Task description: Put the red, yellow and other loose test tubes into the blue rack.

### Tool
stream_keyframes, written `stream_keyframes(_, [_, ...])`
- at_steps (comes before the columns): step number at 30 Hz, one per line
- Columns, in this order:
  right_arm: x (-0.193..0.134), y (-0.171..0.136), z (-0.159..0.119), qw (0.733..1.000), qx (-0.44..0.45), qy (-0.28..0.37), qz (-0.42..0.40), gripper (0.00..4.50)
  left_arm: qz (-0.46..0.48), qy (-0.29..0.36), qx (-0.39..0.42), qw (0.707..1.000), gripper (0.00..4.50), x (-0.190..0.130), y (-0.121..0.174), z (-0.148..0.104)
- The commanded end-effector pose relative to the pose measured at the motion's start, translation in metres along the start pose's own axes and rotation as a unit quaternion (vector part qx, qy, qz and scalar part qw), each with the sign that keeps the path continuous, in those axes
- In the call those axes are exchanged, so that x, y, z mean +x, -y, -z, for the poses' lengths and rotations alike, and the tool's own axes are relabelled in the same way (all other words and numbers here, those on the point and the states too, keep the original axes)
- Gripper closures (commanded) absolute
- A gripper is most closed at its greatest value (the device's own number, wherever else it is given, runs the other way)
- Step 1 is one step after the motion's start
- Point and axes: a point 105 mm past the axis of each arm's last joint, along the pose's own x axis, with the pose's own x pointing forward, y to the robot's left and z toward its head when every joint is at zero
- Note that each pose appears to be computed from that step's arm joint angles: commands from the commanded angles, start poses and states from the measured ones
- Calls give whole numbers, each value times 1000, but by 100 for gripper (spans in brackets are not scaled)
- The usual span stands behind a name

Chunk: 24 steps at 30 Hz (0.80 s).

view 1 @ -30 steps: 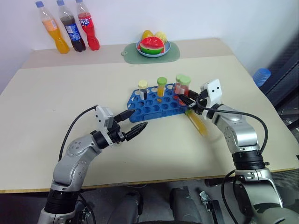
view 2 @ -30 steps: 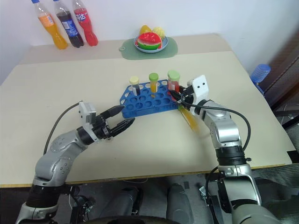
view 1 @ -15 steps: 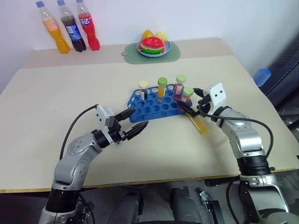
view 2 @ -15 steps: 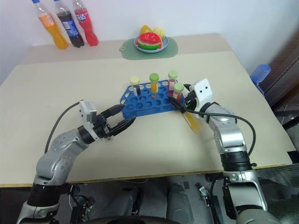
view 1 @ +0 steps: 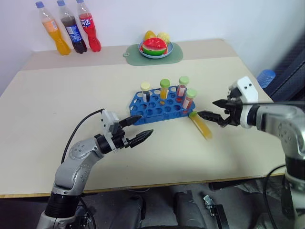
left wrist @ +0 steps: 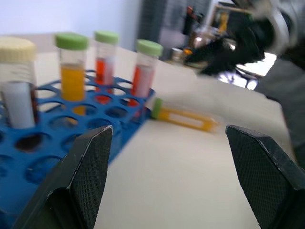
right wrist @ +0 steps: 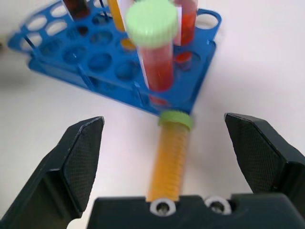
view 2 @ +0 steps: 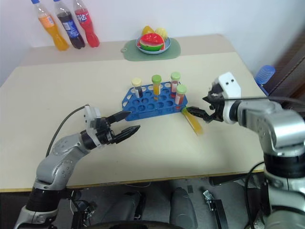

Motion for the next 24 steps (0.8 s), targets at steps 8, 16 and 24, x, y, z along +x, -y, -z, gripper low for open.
stream_keyframes(8, [26, 6, 21, 993, 61, -103, -9, 3, 160, -48, 46, 985, 57, -19, 28, -9])
stream_keyframes(16, [52, 6, 35, 991, 22, -129, -1, 27, 201, -69, 65, 975, 57, -23, 31, -15])
stream_keyframes(24, [57, 10, 50, 985, -42, -167, 17, 370, 198, -64, 57, 976, 57, -20, 31, -13])
